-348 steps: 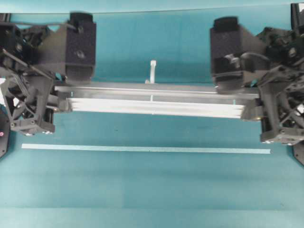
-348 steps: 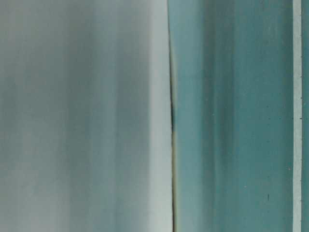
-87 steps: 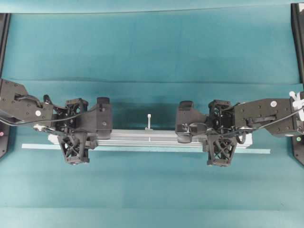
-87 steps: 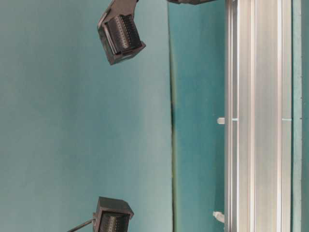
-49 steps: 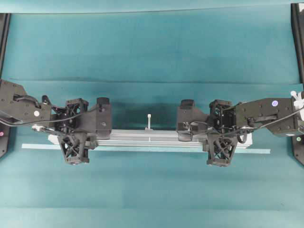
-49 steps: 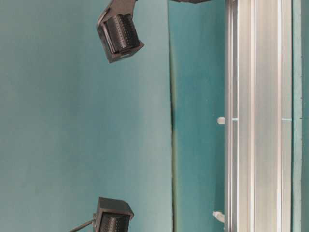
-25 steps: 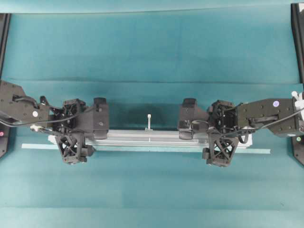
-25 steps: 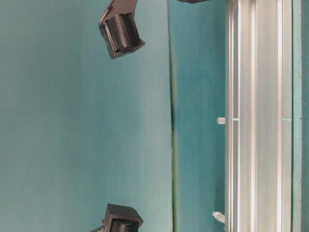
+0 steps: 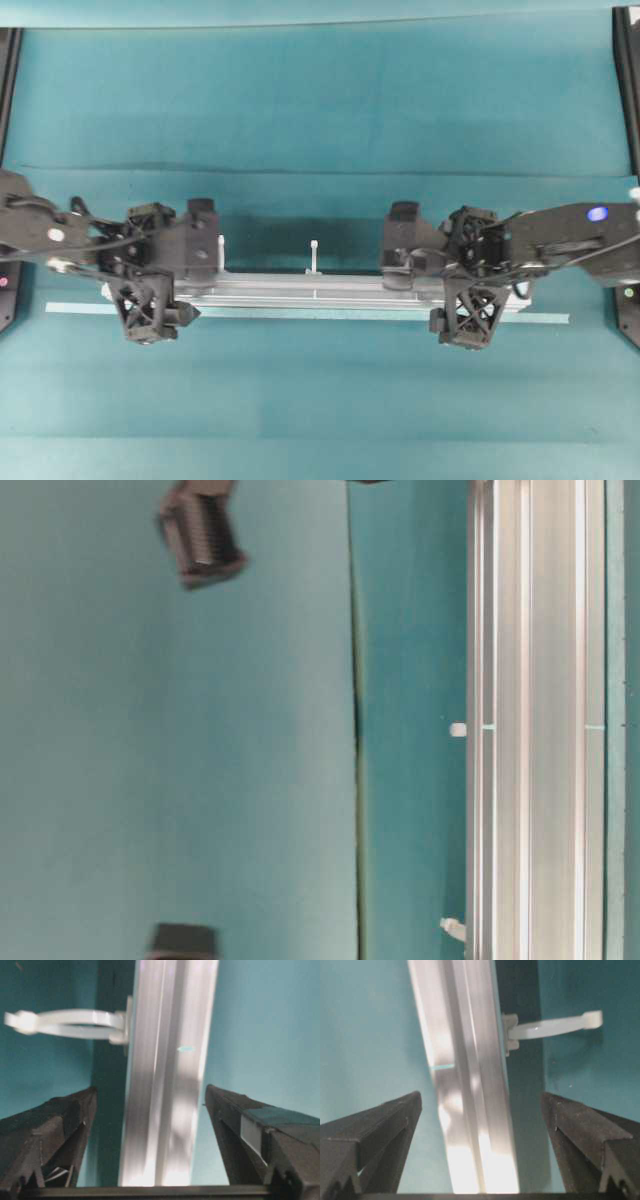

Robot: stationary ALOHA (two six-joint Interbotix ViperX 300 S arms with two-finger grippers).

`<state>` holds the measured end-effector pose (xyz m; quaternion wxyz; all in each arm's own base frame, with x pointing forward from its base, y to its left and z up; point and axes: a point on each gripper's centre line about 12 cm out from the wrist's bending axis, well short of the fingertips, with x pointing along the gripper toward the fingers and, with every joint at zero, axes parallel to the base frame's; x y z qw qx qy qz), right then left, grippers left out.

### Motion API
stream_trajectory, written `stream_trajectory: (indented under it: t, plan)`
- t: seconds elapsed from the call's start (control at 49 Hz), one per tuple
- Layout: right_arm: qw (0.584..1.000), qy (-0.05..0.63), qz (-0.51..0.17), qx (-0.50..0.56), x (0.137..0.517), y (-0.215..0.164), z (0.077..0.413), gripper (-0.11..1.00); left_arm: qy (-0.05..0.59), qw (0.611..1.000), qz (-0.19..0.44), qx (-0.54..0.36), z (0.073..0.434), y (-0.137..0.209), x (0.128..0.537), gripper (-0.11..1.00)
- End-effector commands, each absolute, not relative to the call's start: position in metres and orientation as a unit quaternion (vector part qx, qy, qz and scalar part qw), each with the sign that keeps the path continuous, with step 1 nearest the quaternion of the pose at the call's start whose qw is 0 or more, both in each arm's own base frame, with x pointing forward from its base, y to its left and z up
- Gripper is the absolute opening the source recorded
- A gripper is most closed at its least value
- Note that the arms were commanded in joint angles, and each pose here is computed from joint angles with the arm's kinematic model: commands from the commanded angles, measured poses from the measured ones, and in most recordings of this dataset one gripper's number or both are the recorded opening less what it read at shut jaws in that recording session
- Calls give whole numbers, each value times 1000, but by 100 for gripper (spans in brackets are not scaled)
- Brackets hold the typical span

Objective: Lift the large metal rail with both hands.

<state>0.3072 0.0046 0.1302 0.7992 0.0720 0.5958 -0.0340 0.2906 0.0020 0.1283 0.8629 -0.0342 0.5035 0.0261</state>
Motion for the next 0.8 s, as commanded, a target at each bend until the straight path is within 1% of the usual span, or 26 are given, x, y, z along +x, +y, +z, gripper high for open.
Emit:
stream_trajectory:
  t: [0.0,0.122,0.306,0.408,0.612,0.775]
  plan:
    - [814,575,-34,75,309,4,147,95,469,882,25,-35,151,2,292,89]
    - [832,548,-33,77,306,4,169,95,432,901,23,-36,176,2,288,89]
    - [871,484,-27,79,299,4,212,95,363,931,23,-38,218,4,277,89]
    - [888,453,-23,80,293,4,230,95,326,944,24,-38,239,5,267,89]
    - [910,407,-20,81,278,4,252,95,265,963,25,-44,273,6,248,89]
    - [932,352,-17,81,270,3,268,95,237,970,24,-46,286,5,237,89]
